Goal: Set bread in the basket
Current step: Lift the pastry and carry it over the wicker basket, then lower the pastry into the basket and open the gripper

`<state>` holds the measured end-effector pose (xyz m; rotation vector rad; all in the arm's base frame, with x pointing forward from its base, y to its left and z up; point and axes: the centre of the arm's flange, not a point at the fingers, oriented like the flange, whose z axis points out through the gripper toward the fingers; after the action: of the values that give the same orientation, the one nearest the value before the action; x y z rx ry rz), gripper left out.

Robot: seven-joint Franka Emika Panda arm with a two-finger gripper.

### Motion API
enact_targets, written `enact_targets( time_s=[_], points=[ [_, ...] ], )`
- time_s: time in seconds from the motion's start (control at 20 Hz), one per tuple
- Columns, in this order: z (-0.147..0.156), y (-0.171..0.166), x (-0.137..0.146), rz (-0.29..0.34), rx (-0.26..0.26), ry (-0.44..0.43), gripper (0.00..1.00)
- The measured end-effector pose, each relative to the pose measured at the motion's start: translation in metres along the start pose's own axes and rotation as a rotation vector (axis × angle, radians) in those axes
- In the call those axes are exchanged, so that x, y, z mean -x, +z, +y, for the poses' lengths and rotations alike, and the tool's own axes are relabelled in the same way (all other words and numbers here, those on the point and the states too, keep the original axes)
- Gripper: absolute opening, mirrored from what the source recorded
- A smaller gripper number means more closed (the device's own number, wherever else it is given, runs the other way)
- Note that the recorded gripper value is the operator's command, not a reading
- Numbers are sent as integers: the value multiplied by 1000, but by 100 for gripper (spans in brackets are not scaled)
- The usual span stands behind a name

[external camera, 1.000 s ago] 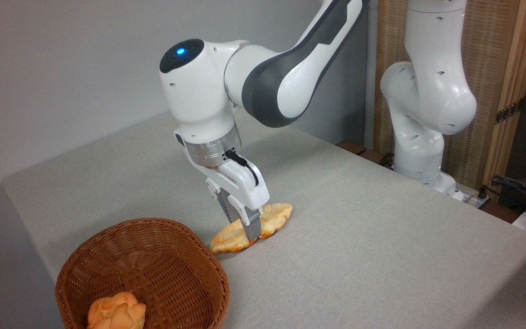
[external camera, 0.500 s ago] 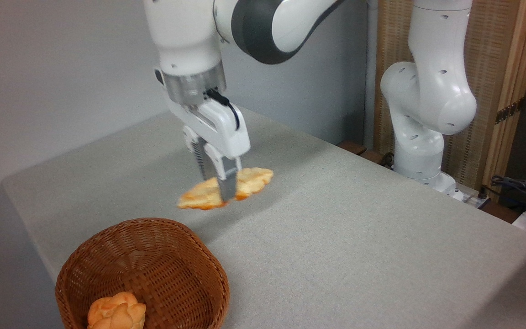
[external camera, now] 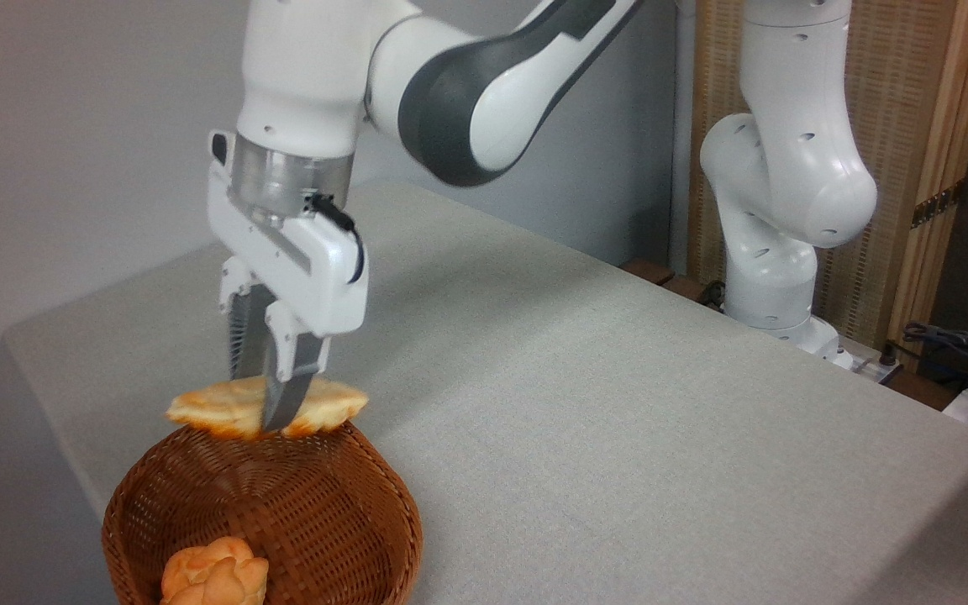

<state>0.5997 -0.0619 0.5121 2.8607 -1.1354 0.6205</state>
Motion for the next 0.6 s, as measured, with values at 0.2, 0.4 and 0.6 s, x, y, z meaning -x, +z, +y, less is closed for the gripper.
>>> enact_targets(
  time_s=[0.2,0.4,0.6],
  points=[
    [-6,18,-4,30,-38,-11,100],
    [-6,22,-4,27,-37,-11,100],
    [-6,21,-5,29,-38,-11,100]
  ],
)
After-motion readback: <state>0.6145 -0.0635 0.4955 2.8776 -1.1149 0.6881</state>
